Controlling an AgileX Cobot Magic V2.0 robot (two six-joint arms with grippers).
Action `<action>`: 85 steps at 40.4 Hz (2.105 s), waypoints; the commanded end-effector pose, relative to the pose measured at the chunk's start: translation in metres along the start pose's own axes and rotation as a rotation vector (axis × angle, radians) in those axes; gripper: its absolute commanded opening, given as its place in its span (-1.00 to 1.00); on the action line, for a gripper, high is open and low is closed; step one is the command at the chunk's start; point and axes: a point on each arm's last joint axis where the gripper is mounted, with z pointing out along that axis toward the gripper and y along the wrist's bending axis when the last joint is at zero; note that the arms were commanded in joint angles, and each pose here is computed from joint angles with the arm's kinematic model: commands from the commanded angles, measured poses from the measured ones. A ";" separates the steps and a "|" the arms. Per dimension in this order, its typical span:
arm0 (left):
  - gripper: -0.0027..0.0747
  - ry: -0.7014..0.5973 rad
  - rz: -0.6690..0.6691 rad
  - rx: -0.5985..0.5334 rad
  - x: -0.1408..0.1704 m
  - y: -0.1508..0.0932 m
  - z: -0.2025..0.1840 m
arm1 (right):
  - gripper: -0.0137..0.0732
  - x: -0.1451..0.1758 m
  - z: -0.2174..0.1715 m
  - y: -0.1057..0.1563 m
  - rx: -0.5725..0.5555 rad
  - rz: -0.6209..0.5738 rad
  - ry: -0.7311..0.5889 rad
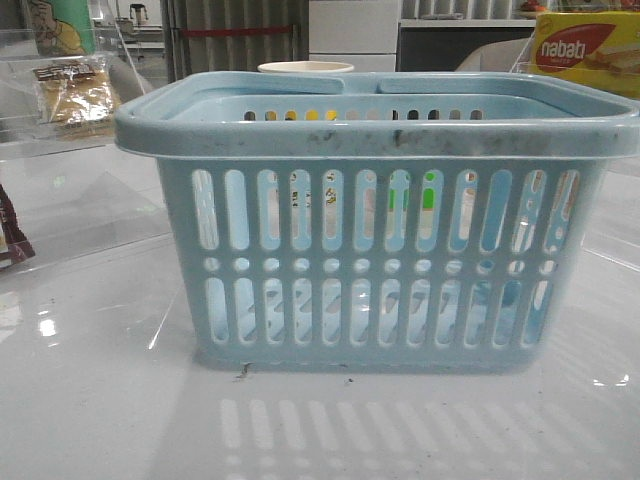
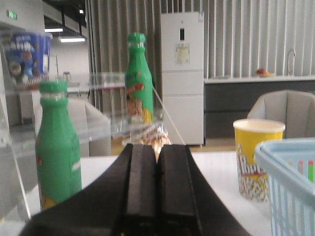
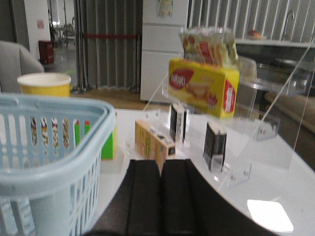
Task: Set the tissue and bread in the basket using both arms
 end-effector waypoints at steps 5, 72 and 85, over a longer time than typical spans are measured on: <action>-0.70 -0.200 -0.019 -0.007 -0.082 0.004 -0.010 | -0.55 -0.075 -0.010 0.000 -0.002 0.003 -0.177; 0.45 0.608 0.116 -0.016 -0.077 0.010 0.061 | 0.49 -0.099 0.066 -0.005 0.028 -0.080 0.637; 0.30 0.589 0.116 -0.015 -0.079 0.010 0.062 | 0.51 -0.095 0.073 -0.007 0.043 -0.094 0.661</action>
